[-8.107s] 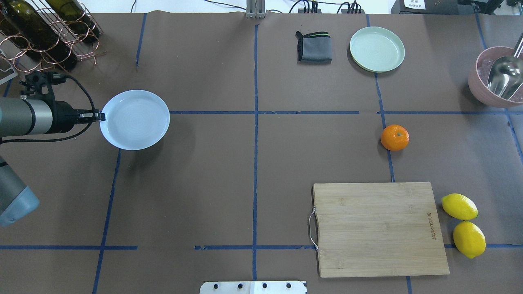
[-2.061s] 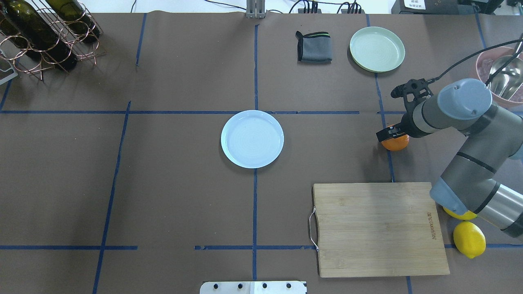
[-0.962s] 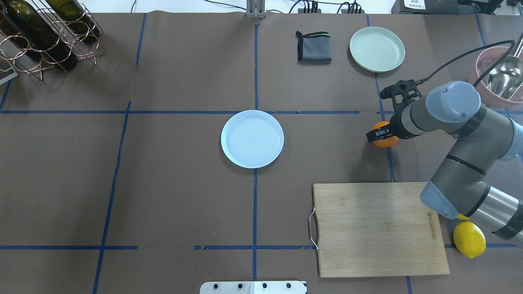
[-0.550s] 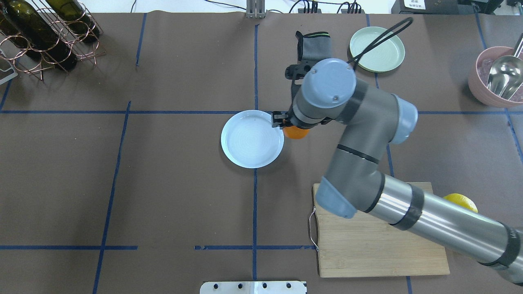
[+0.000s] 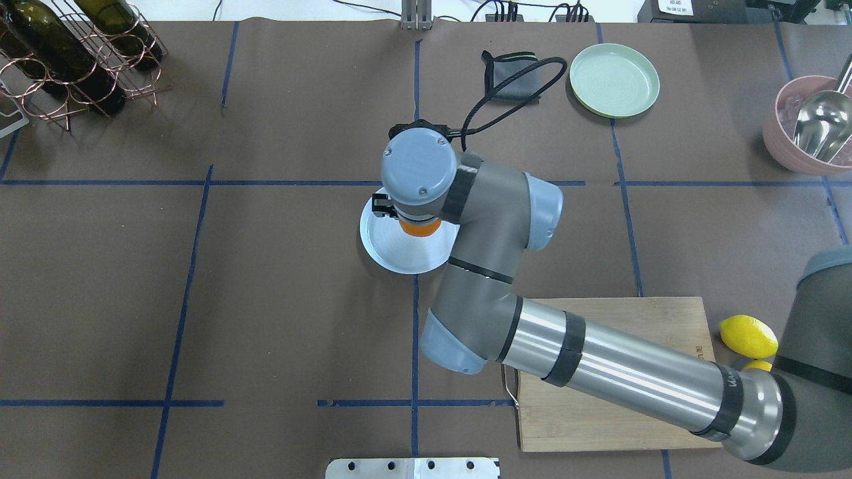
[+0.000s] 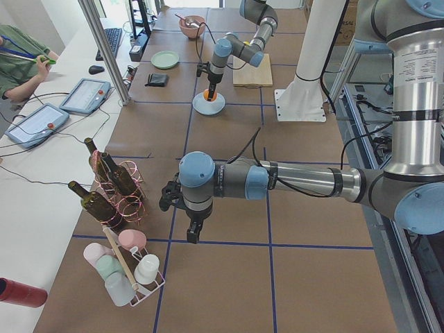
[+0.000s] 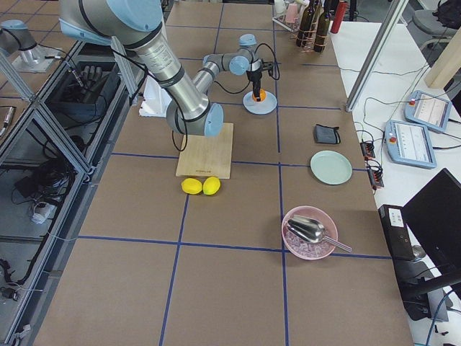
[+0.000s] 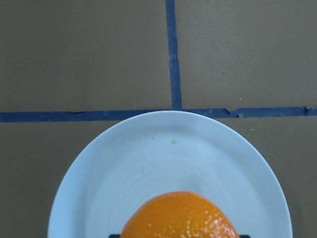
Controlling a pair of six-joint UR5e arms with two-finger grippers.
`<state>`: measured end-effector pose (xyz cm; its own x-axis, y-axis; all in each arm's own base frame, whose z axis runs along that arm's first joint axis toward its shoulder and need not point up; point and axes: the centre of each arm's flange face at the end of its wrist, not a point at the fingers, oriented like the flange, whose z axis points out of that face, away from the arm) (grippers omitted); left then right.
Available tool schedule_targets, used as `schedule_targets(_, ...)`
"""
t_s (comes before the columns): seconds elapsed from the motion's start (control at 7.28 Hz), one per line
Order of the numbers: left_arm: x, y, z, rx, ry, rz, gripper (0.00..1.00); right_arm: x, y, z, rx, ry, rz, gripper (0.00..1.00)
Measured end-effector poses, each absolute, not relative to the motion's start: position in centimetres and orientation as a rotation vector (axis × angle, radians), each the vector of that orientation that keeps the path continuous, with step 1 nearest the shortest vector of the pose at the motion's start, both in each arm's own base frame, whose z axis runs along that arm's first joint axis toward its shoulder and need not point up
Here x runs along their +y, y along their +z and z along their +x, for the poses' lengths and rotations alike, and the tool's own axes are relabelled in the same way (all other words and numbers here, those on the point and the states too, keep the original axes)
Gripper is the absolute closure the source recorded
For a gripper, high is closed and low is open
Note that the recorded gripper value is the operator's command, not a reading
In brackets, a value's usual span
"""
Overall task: Pick orange to plate
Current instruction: 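Carry the orange with the right gripper over the light blue plate, then lower the orange onto the plate and open the right gripper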
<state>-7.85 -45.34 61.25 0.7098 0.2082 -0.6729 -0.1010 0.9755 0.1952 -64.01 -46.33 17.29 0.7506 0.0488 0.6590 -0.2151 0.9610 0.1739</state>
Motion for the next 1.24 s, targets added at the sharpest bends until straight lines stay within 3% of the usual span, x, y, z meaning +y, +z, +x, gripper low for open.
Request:
schedule_targets(0.14,-45.3,61.2,-7.8,0.764,0.172,0.148,0.00,-46.4,18.0,-64.5,-0.690,0.146,0.246,0.86)
schedule_targets(0.27,-45.2,61.2,-7.8,0.766,0.172,0.148,0.00,-46.4,18.5,-64.9,-0.677,0.147,0.244,0.67)
schedule_targets(0.41,-45.2,61.2,-7.8,0.766,0.172,0.148,0.00,-46.4,18.8,-65.1,-0.670,0.147,0.243,0.29)
schedule_targets(0.55,-45.2,61.2,-7.8,0.766,0.172,0.148,0.00,-46.4,18.9,-65.3,-0.667,0.147,0.244,0.01)
schedule_targets(1.24,-45.2,61.2,-7.8,0.766,0.173,0.149,0.00,-47.2,17.1,-63.5,-0.699,0.119,0.268,0.00)
